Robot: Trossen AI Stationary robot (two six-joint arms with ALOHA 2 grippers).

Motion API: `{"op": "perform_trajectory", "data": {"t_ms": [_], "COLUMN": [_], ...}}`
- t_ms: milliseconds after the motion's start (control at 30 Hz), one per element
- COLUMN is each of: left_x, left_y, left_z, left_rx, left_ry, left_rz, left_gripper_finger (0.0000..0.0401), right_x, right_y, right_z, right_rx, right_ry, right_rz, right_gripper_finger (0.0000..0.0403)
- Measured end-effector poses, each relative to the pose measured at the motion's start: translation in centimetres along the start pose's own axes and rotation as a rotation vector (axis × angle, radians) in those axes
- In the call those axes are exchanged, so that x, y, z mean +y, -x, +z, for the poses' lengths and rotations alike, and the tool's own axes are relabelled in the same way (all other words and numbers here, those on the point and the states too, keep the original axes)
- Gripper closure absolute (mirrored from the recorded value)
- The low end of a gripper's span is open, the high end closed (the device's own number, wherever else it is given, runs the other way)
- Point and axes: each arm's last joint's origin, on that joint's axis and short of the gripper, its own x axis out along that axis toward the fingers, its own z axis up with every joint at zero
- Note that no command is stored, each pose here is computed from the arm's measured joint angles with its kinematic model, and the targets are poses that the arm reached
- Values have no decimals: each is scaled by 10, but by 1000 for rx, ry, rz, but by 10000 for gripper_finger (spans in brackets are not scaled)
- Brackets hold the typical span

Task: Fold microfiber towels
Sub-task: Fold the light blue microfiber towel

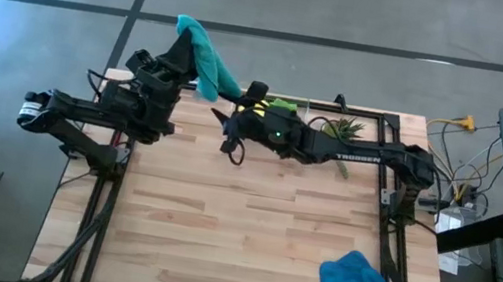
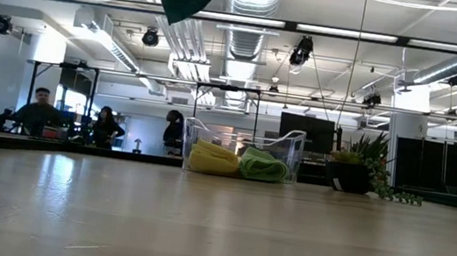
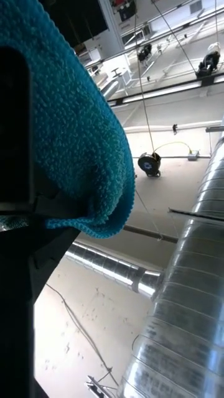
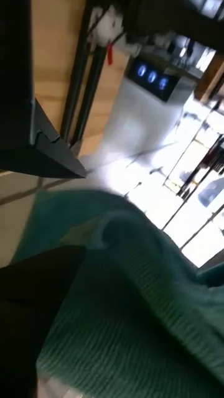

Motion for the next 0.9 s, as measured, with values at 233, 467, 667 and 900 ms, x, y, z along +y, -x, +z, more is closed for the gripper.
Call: {"op": "perform_trajectory", "data": {"t_ms": [233, 467, 667, 900], "left_x": [0, 0, 0, 1], "left_y": [0, 0, 0, 1], "left_z": [0, -1, -1, -3], "left_rx": [3, 11, 12, 21], "left_ry": [57, 54, 53, 45], "left_rz": [-2, -17, -17, -13], "left_gripper_finger": [399, 400, 400, 399], "right_x": [-8, -18, -17, -18], "right_y": [-4, -7, -7, -8], "right_z": [-5, -9, -9, -9], "right_rx": [-15, -29, -56, -80], "right_ry": [-3, -16, -10, -8], "right_rz": [10, -31, 7, 38], "right_gripper_finger": [223, 227, 236, 306]}}
